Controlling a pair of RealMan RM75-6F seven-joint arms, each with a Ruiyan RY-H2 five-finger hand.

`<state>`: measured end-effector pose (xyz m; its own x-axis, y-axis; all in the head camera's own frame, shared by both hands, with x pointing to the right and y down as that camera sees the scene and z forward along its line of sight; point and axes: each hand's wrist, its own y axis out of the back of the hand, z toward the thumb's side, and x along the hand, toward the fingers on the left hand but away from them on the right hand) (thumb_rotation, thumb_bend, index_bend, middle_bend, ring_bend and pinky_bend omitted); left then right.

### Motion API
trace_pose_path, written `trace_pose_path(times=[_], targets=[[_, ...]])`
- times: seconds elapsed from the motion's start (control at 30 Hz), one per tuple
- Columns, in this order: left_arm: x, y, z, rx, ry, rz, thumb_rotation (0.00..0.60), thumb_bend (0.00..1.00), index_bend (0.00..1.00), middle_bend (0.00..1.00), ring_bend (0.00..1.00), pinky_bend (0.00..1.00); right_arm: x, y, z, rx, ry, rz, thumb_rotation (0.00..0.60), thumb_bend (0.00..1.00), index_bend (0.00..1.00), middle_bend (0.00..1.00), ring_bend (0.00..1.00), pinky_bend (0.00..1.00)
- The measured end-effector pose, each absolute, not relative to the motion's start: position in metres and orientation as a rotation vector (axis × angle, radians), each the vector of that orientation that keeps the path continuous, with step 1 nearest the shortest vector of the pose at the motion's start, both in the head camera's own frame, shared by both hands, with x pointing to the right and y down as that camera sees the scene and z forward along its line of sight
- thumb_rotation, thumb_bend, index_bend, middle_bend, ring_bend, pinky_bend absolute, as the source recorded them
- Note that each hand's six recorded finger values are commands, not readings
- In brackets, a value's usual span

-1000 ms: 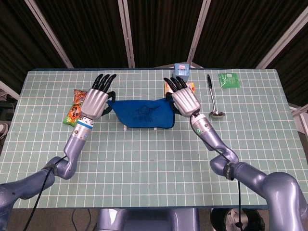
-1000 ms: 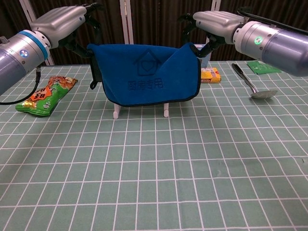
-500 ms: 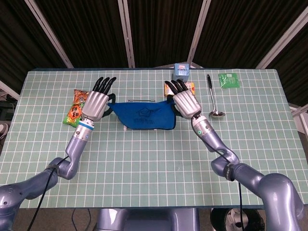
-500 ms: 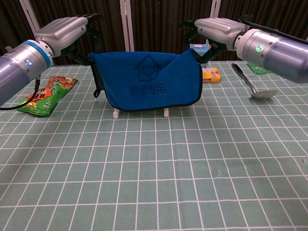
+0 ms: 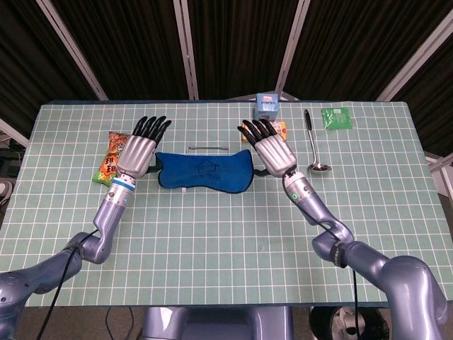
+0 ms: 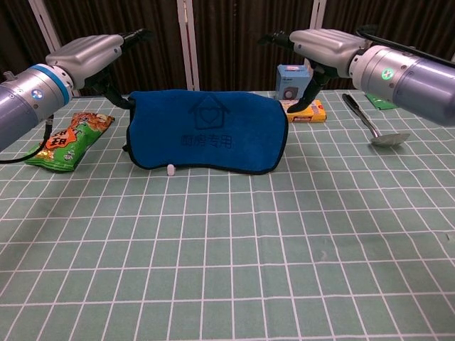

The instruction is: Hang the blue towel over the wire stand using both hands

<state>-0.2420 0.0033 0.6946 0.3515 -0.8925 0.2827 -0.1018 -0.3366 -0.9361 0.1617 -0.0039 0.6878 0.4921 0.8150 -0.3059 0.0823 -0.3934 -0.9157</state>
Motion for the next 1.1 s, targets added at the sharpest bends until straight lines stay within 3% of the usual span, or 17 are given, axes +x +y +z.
trace_pose_path(times=[0.2,0.37,0.67,0.8,1.1], targets=[[-0.248,0.003,0.690,-1.699,0.907,-1.094,0.600,0.22,0.00,0.00,0.00,0.00,0.164,-0.004,0.685,-1.795,-0.761,0.987,0.600,0.09,0.00,0.00,0.00,0.00],[-0.257,0.004,0.689,-1.691,0.899,-1.116,0.600,0.14,0.00,0.00,0.00,0.00,0.169,-0.002,0.682,-1.786,-0.761,0.986,0.600,0.08,0.00,0.00,0.00,0.00],[-0.301,0.018,0.674,-1.651,0.898,-1.168,0.600,0.10,0.00,0.00,0.00,0.00,0.195,0.016,0.661,-1.769,-0.763,0.958,0.600,0.08,0.00,0.00,0.00,0.00],[-0.330,0.036,0.655,-1.628,0.930,-1.166,0.600,0.00,0.00,0.00,0.00,0.00,0.224,0.037,0.644,-1.749,-0.765,0.959,0.600,0.06,0.00,0.00,0.00,0.00],[-0.384,0.105,0.624,-1.614,0.968,-1.227,0.600,0.00,0.00,0.00,0.00,0.00,0.294,0.098,0.615,-1.704,-0.831,1.057,0.600,0.00,0.00,0.00,0.00,0.00]])
